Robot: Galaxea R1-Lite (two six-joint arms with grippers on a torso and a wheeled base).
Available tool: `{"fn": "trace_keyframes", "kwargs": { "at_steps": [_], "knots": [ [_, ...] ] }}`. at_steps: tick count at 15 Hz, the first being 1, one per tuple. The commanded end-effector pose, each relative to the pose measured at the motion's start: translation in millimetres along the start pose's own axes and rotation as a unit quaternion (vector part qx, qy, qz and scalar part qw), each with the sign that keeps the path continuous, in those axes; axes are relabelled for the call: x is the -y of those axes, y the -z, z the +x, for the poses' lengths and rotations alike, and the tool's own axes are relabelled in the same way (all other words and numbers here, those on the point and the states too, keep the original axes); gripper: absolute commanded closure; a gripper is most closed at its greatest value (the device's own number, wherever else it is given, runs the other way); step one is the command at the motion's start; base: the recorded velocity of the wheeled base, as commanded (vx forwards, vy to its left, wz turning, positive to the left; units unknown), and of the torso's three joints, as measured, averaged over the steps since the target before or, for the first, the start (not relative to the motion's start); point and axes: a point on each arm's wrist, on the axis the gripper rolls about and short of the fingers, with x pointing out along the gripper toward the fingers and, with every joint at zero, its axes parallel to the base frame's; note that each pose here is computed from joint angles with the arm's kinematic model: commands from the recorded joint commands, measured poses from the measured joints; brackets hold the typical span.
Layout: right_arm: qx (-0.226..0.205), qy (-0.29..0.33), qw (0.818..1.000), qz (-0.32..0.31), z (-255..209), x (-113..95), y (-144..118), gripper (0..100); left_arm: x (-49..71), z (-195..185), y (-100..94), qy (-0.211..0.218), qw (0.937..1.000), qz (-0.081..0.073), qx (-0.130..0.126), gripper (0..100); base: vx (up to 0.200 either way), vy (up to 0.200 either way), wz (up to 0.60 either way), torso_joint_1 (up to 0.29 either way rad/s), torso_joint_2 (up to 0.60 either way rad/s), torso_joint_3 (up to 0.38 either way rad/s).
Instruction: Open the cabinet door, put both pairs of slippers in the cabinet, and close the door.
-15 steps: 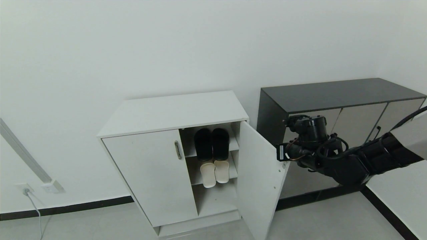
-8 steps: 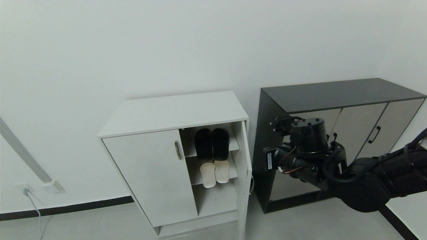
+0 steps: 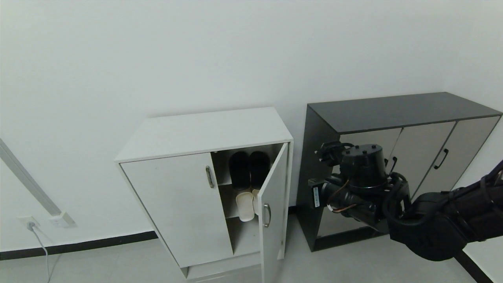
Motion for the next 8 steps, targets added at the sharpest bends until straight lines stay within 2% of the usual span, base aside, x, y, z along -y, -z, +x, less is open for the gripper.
{"fn": "trace_keyframes", "kwargs": {
  "at_steps": [1, 5, 8],
  "knots": [
    [0.001, -0.004, 1.000, -0.006, -1.5, -1.7, 2.2, 100, 0.0, 0.1, 0.0, 0.000, 1.0000, 0.000, 0.000, 100, 0.000, 0.000, 0.60, 0.002, 0.00, 0.012],
    [0.010, -0.009, 1.000, -0.011, -1.7, -1.4, 1.5, 100, 0.0, 0.1, 0.0, 0.000, 1.0000, 0.000, 0.000, 100, 0.000, 0.000, 0.60, 0.006, 0.00, 0.004],
    [0.009, -0.001, 1.000, -0.015, 1.6, 5.1, 3.7, 100, 0.0, 0.1, 0.0, 0.000, 1.0000, 0.000, 0.000, 100, 0.000, 0.000, 0.00, 0.000, 0.00, 0.000]
  ]
}}
